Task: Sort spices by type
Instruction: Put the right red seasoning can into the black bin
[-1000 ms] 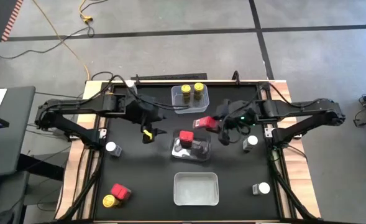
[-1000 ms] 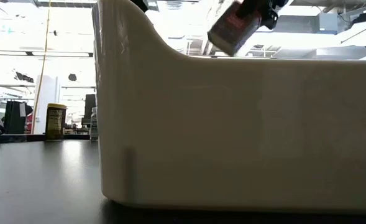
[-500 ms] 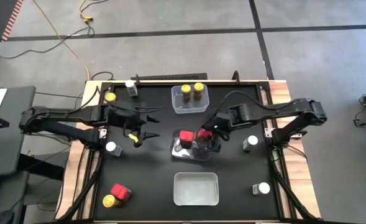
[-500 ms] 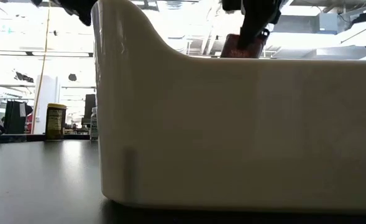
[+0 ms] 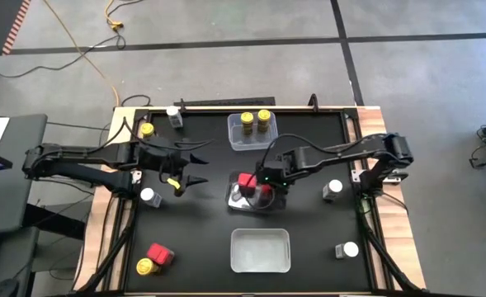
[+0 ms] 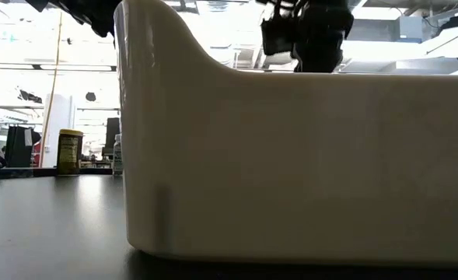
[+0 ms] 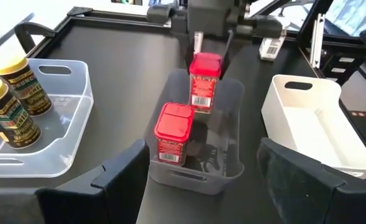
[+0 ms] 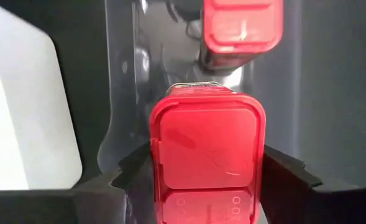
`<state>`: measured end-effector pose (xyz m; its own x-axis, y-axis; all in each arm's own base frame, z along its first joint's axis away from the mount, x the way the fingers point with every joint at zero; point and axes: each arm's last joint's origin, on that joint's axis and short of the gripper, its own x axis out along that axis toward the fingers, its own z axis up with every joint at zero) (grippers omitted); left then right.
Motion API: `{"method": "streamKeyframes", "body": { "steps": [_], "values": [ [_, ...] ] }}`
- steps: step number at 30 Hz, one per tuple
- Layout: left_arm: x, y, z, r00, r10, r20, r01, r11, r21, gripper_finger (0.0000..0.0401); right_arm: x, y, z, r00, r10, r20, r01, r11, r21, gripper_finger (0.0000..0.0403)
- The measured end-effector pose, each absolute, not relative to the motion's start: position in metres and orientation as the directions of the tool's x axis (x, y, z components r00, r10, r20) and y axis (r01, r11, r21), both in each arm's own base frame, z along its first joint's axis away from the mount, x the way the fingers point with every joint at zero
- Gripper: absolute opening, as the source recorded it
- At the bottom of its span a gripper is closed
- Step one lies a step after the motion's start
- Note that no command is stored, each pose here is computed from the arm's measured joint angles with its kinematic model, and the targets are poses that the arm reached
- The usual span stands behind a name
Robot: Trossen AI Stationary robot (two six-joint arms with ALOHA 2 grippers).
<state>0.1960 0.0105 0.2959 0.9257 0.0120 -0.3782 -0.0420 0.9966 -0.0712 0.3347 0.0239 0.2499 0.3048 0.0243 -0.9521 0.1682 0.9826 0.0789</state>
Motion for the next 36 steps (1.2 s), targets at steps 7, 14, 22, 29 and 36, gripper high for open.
{"method": "streamKeyframes", "body": {
  "steps": [7, 14, 22, 29, 36],
  "values": [
    [0.196, 0.010, 0.296, 0.925, 0.012, -0.380, -0.037, 0.998, -0.059, 0.0285, 0.347, 0.024, 0.232, 0.284, 0.025, -0.958, 0.157, 0.985, 0.072, 0.0248],
    [0.196, 0.010, 0.295, 0.922, 0.012, -0.386, -0.035, 0.998, -0.053, 0.0285, 0.353, 0.015, 0.218, 0.247, 0.016, -0.969, 0.183, 0.981, 0.063, 0.0248],
    [0.195, 0.010, 0.295, 0.921, 0.012, -0.390, -0.036, 0.998, -0.054, 0.0285, 0.353, 0.003, 0.218, 0.245, 0.007, -0.970, 0.182, 0.982, 0.053, 0.0248],
    [0.195, 0.010, 0.295, 0.921, 0.012, -0.390, -0.039, 0.997, -0.062, 0.0285, 0.351, -0.003, 0.214, 0.228, -0.001, -0.974, 0.155, 0.987, 0.035, 0.0248],
    [0.196, 0.010, 0.295, 0.921, 0.012, -0.389, -0.039, 0.997, -0.061, 0.0285, 0.351, -0.003, 0.214, 0.228, -0.001, -0.974, 0.075, 0.997, 0.017, 0.0248]
  ]
}}
